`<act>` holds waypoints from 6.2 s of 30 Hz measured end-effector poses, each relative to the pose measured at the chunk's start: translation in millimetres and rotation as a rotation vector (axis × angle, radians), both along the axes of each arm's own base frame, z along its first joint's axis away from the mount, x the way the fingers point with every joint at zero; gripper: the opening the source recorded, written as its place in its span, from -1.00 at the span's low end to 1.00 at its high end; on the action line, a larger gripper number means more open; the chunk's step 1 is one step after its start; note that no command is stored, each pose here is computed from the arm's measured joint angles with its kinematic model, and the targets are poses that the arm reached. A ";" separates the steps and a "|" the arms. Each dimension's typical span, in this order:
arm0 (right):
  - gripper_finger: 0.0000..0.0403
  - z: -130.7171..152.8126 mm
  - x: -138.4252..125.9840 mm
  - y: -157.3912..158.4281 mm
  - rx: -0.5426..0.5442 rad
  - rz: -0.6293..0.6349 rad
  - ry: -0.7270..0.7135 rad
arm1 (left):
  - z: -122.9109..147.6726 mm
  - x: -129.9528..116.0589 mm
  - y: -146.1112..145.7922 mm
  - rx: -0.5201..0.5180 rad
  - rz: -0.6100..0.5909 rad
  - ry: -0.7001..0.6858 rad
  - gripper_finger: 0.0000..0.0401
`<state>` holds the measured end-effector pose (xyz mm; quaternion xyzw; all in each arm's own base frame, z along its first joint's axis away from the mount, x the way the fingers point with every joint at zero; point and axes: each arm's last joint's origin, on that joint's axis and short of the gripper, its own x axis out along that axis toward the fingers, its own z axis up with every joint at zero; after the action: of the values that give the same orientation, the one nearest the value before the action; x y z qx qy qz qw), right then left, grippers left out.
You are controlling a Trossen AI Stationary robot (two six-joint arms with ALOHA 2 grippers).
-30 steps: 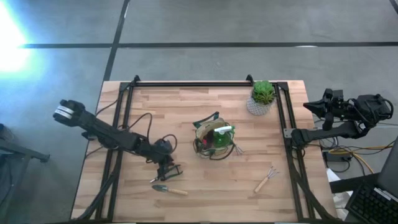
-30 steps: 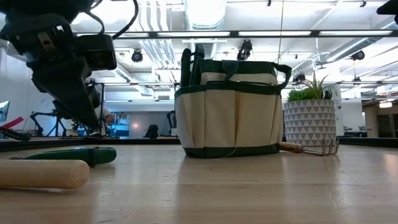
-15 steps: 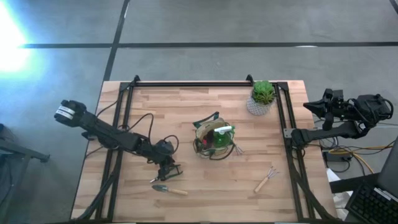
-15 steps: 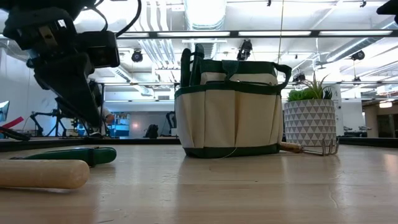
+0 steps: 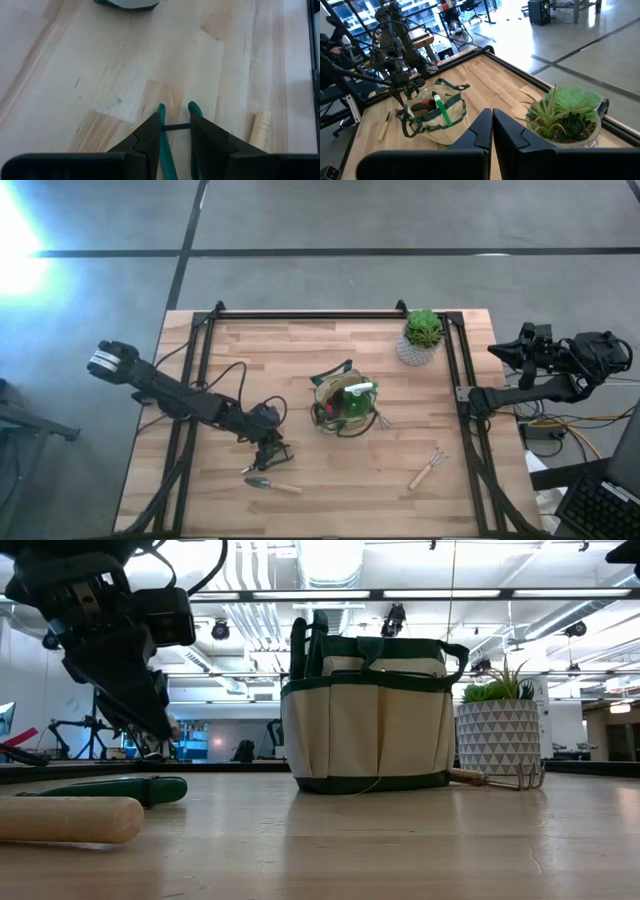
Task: Pick & Place Garden tools in Gardening bag
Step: Adjust the light brown gardening bag on the table
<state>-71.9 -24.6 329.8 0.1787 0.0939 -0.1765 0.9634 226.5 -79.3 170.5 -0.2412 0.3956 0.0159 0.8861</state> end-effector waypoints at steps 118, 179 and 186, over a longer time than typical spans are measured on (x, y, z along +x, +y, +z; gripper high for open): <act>-0.96 -177.5 309.4 -32.5 -0.053 0.157 0.586 | 13.3 11.1 -2.0 0.025 -0.126 -0.193 -0.47; -0.96 -170.9 320.5 8.7 0.089 0.144 0.451 | -13.7 68.5 -2.2 0.224 -0.037 -0.181 -0.47; -0.96 -170.8 320.7 11.1 0.092 0.152 0.450 | -13.1 69.7 1.5 0.243 -0.009 -0.188 -0.47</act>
<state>248.8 -13.6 159.0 0.1711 0.3273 -0.1343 0.9195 296.2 -77.8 157.4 -0.1309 0.3069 0.0371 0.9420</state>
